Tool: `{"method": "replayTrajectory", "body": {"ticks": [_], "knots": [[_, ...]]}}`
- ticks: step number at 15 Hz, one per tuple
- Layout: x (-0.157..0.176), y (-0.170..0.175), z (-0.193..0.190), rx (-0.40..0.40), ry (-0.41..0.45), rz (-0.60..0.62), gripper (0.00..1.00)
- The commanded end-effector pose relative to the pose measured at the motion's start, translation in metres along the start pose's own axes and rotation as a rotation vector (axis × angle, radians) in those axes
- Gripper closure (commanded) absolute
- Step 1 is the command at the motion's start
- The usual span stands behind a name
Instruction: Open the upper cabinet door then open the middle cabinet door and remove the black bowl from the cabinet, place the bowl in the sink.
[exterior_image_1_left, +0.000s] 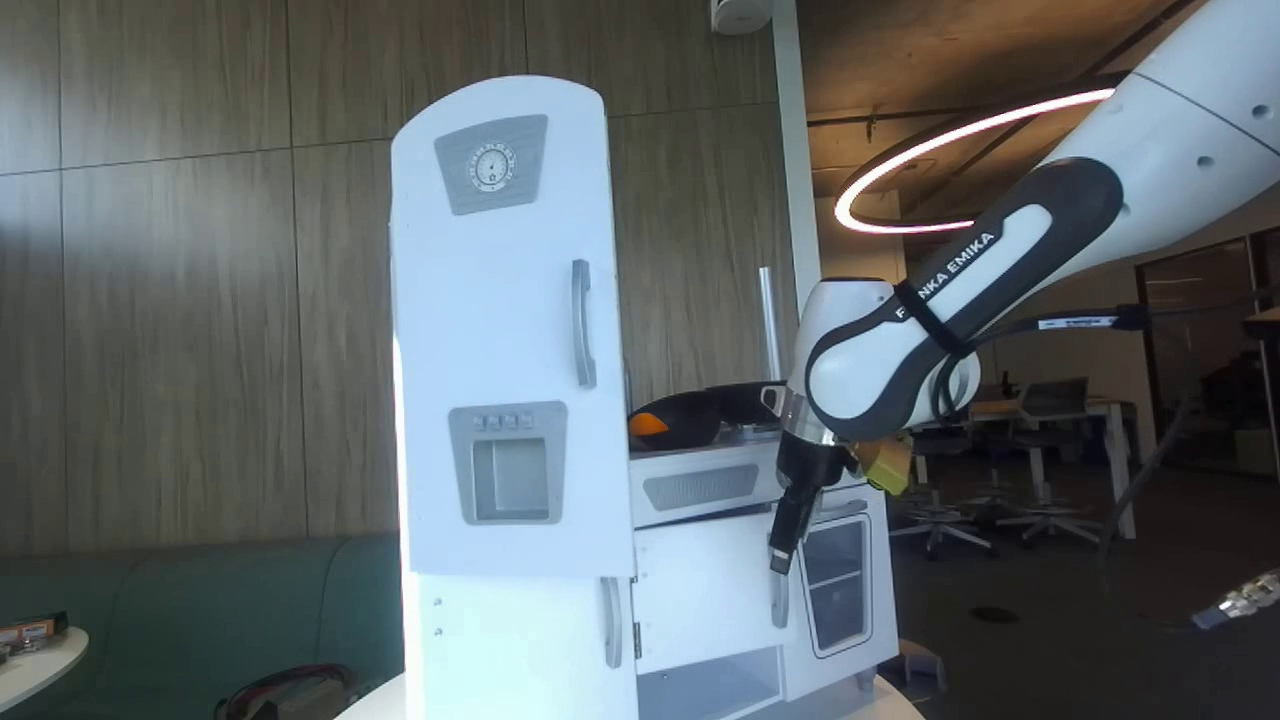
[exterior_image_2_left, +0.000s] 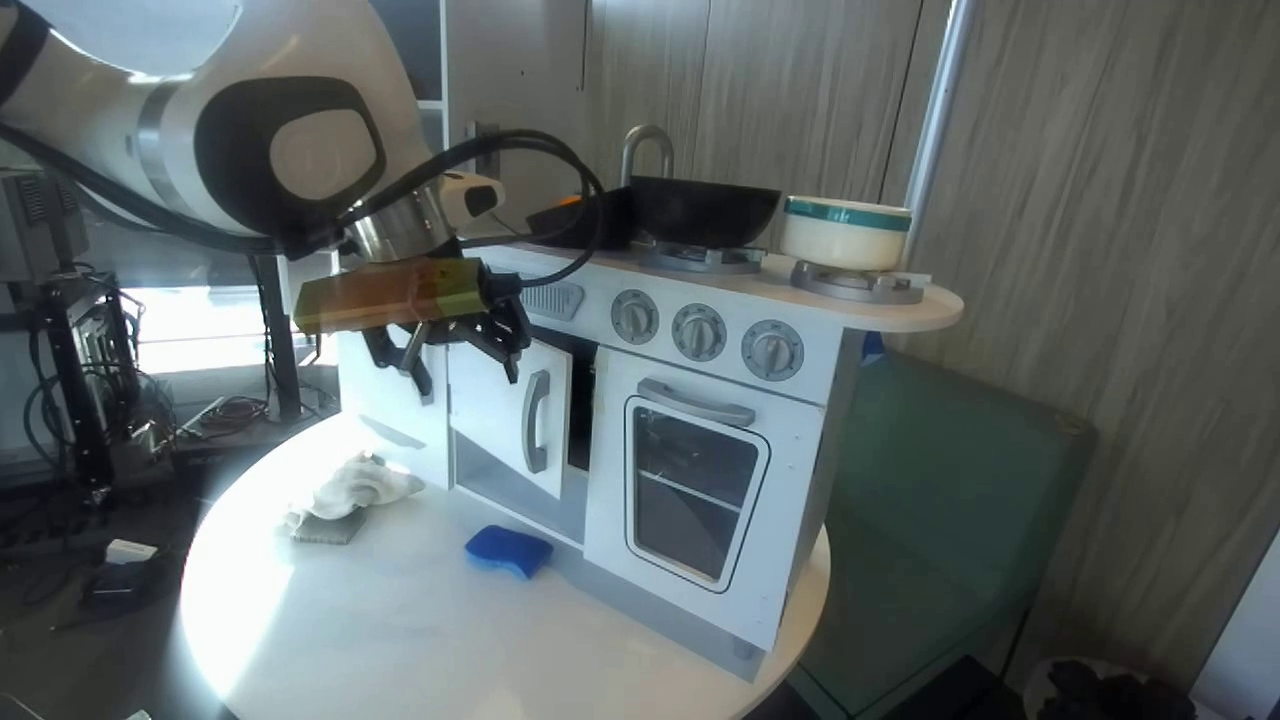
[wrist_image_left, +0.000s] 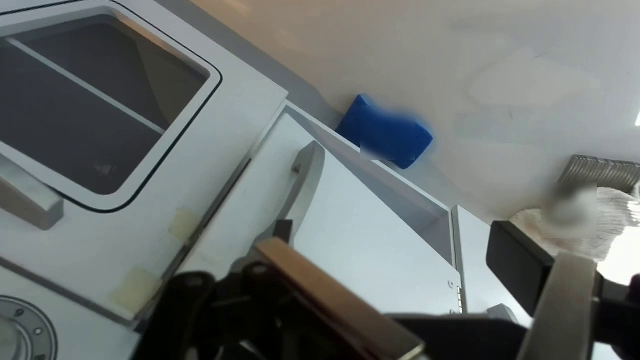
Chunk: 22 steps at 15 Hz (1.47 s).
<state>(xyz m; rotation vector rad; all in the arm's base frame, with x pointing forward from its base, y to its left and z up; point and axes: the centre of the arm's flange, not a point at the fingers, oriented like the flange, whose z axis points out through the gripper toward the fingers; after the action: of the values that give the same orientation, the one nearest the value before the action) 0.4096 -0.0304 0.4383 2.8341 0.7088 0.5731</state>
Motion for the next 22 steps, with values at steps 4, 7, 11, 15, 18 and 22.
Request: {"method": "replayTrajectory", "body": {"ticks": [4, 7, 11, 15, 18, 22], "knots": [[-0.004, 0.014, -0.018, -0.212, 0.083, -0.046, 0.00], [-0.006, 0.015, -0.019, -0.232, 0.091, -0.064, 0.00], [-0.006, 0.013, -0.019, -0.219, 0.101, -0.075, 0.00], [-0.007, 0.010, -0.016, -0.182, 0.081, -0.089, 0.00], [-0.008, 0.005, -0.014, -0.165, 0.095, -0.112, 0.00], [-0.004, 0.004, -0.006, -0.163, 0.066, -0.100, 0.00]]}}
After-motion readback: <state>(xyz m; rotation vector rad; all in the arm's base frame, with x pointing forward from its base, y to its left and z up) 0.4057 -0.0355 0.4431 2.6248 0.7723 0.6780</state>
